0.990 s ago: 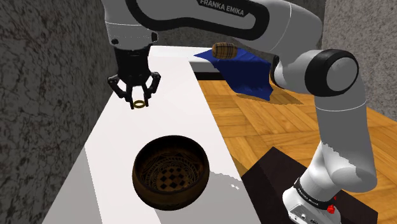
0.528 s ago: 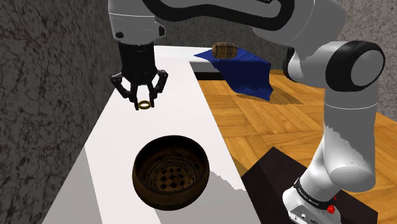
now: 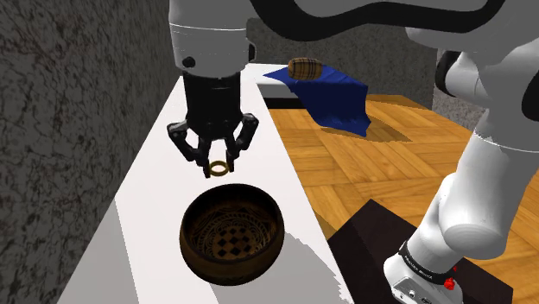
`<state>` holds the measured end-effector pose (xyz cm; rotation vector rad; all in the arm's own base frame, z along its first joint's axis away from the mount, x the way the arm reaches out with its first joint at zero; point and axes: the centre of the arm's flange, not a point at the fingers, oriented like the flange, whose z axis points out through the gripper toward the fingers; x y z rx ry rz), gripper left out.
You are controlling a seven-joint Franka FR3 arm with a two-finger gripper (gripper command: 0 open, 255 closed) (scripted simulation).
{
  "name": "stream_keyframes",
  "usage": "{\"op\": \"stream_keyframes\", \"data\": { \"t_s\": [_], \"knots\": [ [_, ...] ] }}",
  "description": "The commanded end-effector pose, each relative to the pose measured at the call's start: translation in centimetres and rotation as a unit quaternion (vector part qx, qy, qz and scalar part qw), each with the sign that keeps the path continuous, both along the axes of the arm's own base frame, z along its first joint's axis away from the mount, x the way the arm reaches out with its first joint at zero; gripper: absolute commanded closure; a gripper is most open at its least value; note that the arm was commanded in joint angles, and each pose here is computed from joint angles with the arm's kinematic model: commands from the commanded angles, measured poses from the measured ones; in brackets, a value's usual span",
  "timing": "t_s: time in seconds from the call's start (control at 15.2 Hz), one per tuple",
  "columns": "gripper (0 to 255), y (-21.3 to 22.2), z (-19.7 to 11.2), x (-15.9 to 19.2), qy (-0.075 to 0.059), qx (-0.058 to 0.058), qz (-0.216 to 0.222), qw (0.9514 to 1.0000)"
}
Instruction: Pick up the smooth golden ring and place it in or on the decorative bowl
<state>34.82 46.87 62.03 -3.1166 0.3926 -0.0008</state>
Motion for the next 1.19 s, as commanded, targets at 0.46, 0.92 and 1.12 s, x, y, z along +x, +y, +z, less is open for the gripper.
{"op": "stream_keyframes", "data": {
  "t_s": [0.46, 0.92, 1.12],
  "knots": [
    [255, 0.5, -2.6, -5.3, 0.001, 0.000, -0.001, 1.0000],
    [255, 0.5, -6.3, -5.3, 0.001, 0.000, -0.001, 1.0000],
    [255, 0.4, -7.4, -5.3, 0.001, 0.000, -0.001, 1.0000]
  ]
}}
